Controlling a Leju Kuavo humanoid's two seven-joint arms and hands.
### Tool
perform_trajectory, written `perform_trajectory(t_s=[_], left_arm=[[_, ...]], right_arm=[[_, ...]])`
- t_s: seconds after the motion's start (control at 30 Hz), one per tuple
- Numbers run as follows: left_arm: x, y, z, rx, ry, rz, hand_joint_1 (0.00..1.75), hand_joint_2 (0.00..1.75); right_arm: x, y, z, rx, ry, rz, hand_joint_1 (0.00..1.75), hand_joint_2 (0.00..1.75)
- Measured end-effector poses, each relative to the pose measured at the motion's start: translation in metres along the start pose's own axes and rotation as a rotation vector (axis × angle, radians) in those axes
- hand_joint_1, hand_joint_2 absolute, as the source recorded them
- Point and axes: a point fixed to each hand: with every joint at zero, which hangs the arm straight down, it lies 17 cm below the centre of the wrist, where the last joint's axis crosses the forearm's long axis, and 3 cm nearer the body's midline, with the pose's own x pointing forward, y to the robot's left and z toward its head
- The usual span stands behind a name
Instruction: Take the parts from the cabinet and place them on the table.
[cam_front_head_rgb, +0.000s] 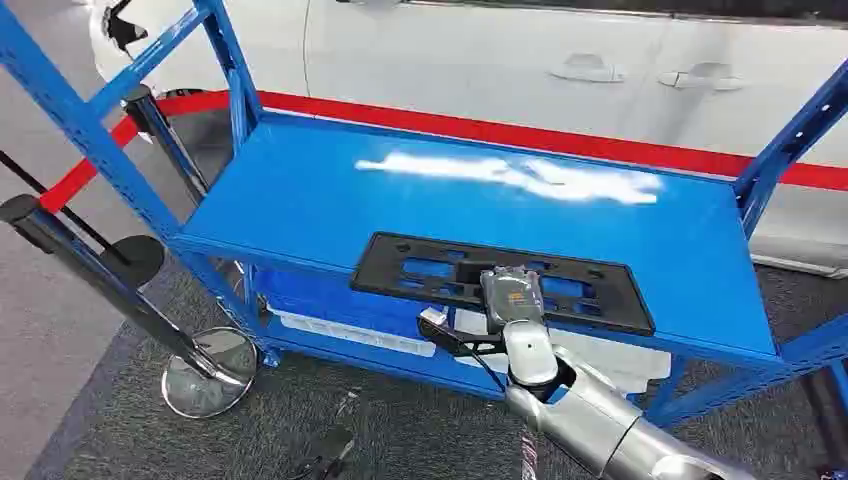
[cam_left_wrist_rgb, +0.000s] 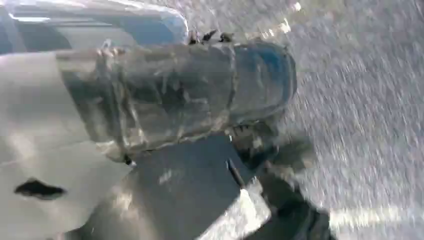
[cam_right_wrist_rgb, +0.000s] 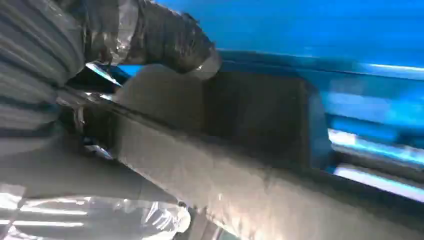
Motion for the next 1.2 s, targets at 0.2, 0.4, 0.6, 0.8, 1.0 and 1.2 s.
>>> perform_trajectory(t_s=[0.2, 0.4, 0.6, 0.8, 1.0, 1.2], left_arm=[[0.002, -0.002, 0.0, -0.005, -0.012, -0.01, 0.0, 0.0], [0.004, -0.003, 0.001, -0.004, -0.021, -0.005, 0.0, 0.0], [0.002, -0.004, 0.001, -0.006, -0.021, 0.002, 0.0, 0.0], [-0.003, -0.009, 0.003, -0.023, -0.014, 0.013, 0.0, 1.75], [-0.003, -0.007, 0.003, -0.014, -0.021, 0.008, 0.0, 1.75], [0.002, -0.002, 0.002, 0.014, -0.055, -0.01, 0.0, 1.75]], right_arm=[[0.005, 0.002, 0.001, 0.02, -0.006, -0.031, 1.66, 1.75], [0.007, -0.006, -0.001, 0.003, -0.009, -0.038, 1.69, 1.75], [0.008, -0.019, -0.002, -0.042, -0.015, -0.045, 1.71, 1.75], [0.011, -0.024, -0.001, -0.071, -0.022, -0.044, 1.64, 1.75], [0.014, -0.031, 0.001, -0.111, -0.029, -0.097, 1.64, 1.75], [0.01, -0.053, 0.005, -0.181, -0.025, -0.251, 1.64, 1.75]])
